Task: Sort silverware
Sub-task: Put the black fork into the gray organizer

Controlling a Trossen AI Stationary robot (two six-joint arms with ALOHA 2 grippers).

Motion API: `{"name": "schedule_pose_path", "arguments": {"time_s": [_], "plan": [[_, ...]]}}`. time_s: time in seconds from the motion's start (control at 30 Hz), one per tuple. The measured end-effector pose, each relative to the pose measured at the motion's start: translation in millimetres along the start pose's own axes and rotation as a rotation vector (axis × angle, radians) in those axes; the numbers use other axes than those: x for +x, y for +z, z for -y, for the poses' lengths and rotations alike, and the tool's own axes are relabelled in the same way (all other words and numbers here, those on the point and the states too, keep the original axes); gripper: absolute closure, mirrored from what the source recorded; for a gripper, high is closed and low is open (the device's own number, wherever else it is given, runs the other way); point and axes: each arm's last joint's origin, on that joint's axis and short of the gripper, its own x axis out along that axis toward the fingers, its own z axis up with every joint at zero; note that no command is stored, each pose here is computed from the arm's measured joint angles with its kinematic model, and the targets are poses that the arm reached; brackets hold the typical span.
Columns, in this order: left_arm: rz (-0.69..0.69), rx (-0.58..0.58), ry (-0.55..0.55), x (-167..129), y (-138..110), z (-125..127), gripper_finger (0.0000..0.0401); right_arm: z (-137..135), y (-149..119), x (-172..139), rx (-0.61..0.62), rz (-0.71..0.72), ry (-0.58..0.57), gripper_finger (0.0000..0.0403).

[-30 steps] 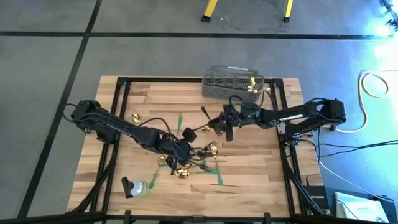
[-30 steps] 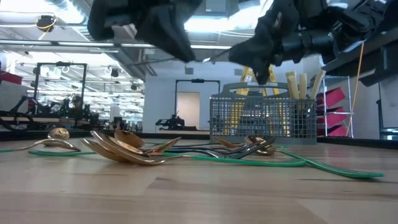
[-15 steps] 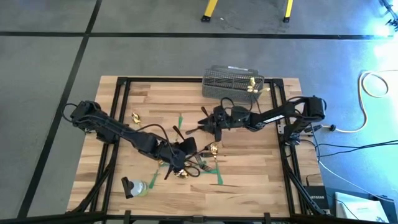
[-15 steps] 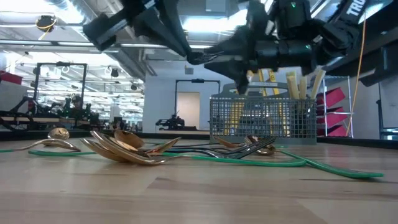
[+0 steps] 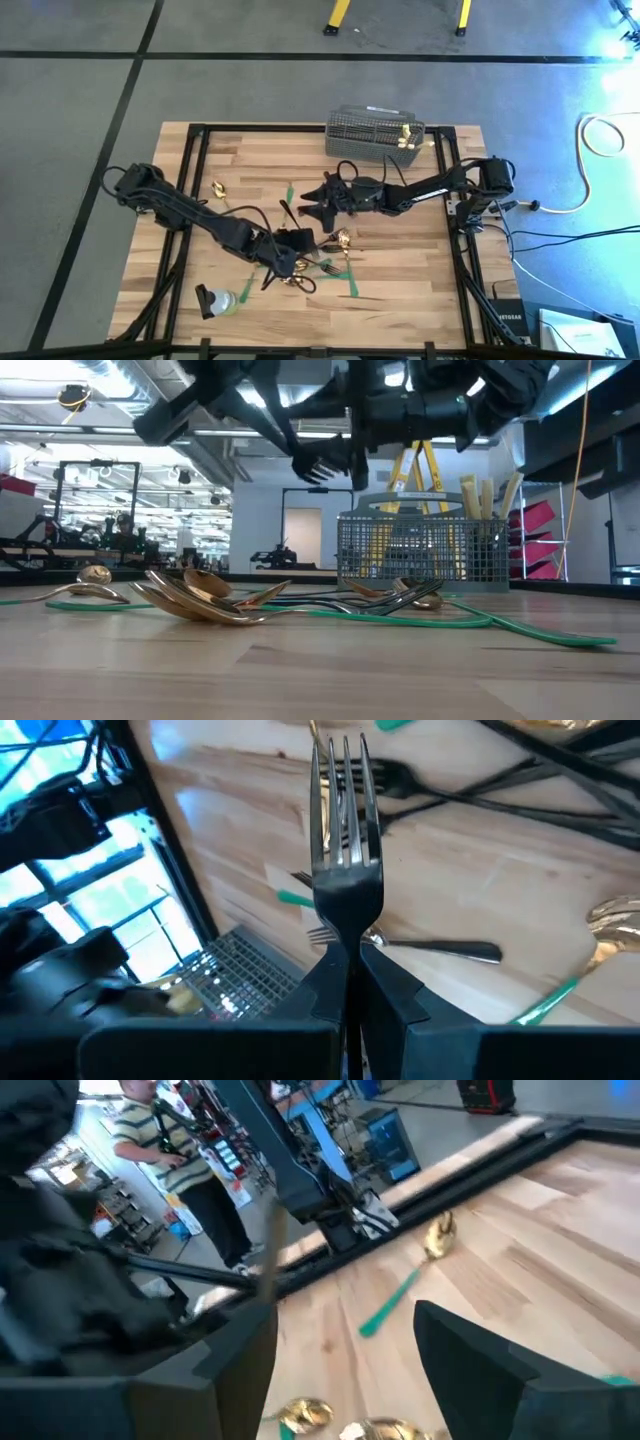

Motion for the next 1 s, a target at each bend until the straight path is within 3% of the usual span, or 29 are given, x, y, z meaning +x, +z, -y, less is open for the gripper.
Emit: {"name": "schedule_pose_path", "arguments": {"time_s": [0.2,1.0], "plan": [[-0.009,0.045,-0.027,10,6,4,0.0401,-13,0,3,-0.032,0.003,0.033,0.0185],[0.012,0.084,0.026,12,15,0,0.0401,-20,15,13,-0.09,-0.01,-0.06,0.0185]]}}
